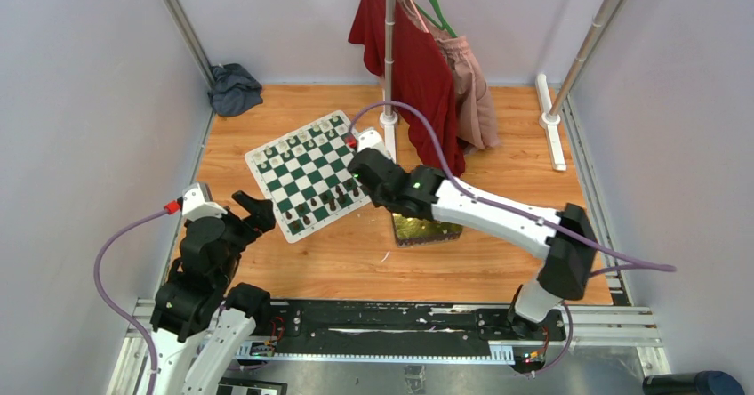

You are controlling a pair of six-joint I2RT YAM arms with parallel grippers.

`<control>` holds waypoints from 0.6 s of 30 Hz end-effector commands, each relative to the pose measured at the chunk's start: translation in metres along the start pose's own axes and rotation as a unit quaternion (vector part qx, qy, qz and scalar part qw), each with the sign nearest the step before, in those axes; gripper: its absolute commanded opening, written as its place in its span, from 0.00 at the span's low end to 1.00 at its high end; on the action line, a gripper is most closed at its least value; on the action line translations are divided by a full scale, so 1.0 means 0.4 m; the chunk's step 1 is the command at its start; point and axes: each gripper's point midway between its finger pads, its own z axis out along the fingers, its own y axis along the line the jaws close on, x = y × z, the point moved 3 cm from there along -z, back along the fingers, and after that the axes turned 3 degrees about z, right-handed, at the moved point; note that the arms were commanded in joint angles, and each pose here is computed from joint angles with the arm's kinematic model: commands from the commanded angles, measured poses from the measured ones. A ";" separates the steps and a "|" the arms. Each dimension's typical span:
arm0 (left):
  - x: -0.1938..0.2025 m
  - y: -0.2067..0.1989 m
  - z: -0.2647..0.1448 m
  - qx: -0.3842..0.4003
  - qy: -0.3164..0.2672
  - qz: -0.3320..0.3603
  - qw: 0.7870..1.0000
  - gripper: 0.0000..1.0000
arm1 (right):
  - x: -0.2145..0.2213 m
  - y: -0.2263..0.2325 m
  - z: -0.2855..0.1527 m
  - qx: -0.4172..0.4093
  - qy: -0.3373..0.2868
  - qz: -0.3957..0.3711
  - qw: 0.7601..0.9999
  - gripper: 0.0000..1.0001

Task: Set up the chess pieces on the board
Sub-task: Pick up the chess piece from the storage box.

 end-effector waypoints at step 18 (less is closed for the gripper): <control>0.005 -0.013 0.024 0.009 0.009 0.039 0.999 1.00 | 0.222 -0.293 0.034 0.155 0.051 0.149 0.975 0.37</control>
